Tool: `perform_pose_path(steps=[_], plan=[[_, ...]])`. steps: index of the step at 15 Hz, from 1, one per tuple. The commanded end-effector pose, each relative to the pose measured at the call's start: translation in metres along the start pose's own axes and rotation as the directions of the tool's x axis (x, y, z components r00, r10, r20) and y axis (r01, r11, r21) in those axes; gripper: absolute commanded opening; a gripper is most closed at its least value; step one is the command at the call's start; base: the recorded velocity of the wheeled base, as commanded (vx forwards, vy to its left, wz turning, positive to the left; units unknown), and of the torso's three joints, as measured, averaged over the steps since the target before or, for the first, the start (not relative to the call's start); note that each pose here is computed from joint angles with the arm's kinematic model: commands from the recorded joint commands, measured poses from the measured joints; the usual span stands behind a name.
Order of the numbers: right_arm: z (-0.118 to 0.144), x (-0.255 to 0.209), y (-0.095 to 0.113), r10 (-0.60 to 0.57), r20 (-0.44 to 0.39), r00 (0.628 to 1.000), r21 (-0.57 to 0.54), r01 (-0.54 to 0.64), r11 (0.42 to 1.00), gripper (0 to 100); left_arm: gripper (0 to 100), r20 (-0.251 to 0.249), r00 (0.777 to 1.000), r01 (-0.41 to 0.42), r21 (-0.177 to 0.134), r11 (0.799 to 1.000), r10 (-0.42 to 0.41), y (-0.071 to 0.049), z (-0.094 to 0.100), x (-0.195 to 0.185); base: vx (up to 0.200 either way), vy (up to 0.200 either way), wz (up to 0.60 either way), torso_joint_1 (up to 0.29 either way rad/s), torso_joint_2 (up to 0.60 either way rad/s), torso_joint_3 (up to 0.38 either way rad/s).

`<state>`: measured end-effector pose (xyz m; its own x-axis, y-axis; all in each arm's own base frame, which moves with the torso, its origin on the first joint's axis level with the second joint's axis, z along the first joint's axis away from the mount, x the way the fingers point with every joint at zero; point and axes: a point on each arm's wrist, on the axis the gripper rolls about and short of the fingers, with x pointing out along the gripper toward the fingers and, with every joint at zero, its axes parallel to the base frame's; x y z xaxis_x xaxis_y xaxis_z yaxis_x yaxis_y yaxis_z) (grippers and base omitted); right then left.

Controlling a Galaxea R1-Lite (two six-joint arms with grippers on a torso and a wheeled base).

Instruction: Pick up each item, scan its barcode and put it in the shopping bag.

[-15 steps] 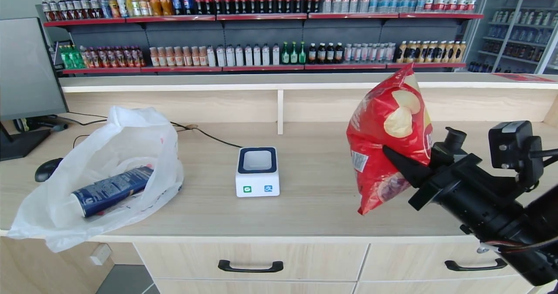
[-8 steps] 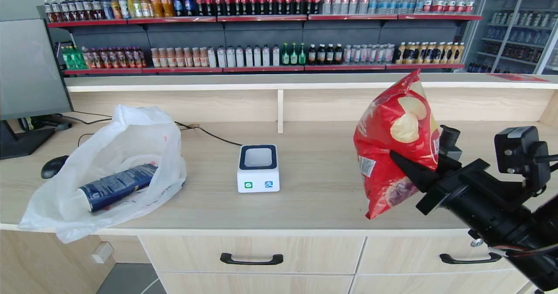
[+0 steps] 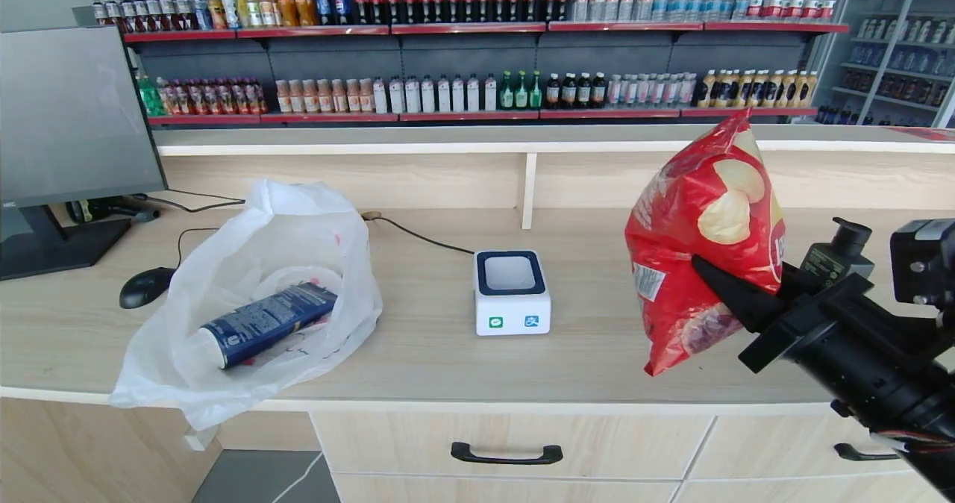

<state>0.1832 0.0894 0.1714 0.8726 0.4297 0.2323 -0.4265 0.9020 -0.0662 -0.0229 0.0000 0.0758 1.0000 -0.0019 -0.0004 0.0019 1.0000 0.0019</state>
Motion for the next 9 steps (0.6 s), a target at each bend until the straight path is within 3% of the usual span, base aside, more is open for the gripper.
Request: perform_pose_path(steps=[1,9], plan=[[0.0010,-0.0040,0.0007,0.004,0.002,1.000,-0.001,-0.004,1.000,0,100,0.000,1.000,0.000,-0.002,1.000,0.000,0.0000,0.0000,0.0000,0.000,0.200,0.00,-0.002,0.00,-0.002],[-0.0029,-0.0020,0.0007,0.005,-0.015,1.000,0.005,-0.005,1.000,0,100,0.000,1.000,0.000,-0.002,1.000,0.000,0.0000,0.0000,0.0000,0.000,0.200,0.00,0.002,0.00,0.003]])
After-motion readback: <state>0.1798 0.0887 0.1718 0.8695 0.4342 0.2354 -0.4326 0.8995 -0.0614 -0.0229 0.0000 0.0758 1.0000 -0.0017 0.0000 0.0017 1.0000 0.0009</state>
